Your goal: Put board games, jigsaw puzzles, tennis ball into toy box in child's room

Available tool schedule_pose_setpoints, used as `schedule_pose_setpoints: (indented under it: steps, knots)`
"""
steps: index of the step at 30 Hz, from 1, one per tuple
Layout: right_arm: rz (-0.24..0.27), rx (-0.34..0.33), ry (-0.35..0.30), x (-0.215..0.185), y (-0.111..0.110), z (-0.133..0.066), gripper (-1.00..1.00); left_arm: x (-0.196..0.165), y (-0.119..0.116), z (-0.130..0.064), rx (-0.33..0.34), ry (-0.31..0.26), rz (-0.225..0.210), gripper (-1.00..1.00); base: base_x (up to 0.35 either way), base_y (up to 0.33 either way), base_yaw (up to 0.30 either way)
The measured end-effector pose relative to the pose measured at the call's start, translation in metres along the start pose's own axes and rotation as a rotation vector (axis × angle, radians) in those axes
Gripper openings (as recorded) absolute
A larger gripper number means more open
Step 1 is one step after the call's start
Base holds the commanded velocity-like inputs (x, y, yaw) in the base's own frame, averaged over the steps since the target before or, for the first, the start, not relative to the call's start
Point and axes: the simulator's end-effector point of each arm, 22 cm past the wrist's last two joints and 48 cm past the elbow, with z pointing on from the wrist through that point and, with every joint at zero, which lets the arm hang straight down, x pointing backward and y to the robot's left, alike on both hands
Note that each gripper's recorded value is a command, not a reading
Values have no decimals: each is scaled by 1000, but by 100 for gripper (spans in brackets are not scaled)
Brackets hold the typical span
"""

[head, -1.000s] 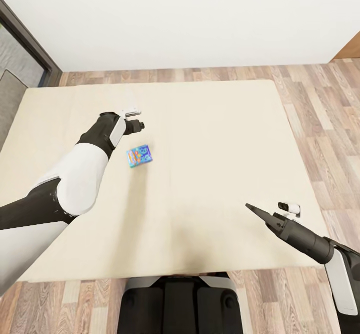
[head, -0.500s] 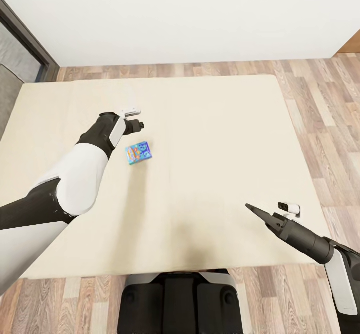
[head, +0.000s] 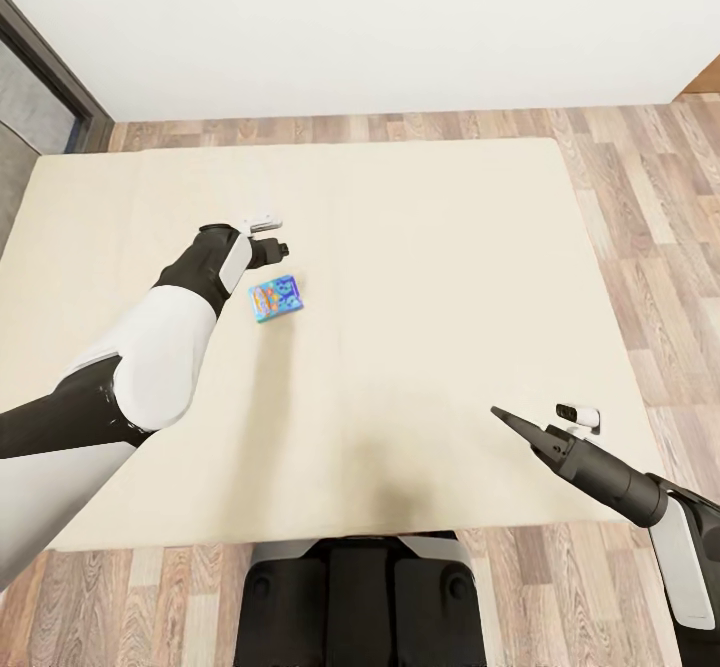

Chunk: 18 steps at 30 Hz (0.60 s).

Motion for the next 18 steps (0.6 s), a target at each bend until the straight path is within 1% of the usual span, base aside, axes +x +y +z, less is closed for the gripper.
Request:
schedule_pose_setpoints:
  steps: [13,18]
  knots:
    - [16,12,6,5,-10,0,100,14,3,13,-6,22,2,100,0,0,0]
    - [23,16,8,7,-13,0,100,15,6,16,-14,22,2,100,0,0,0]
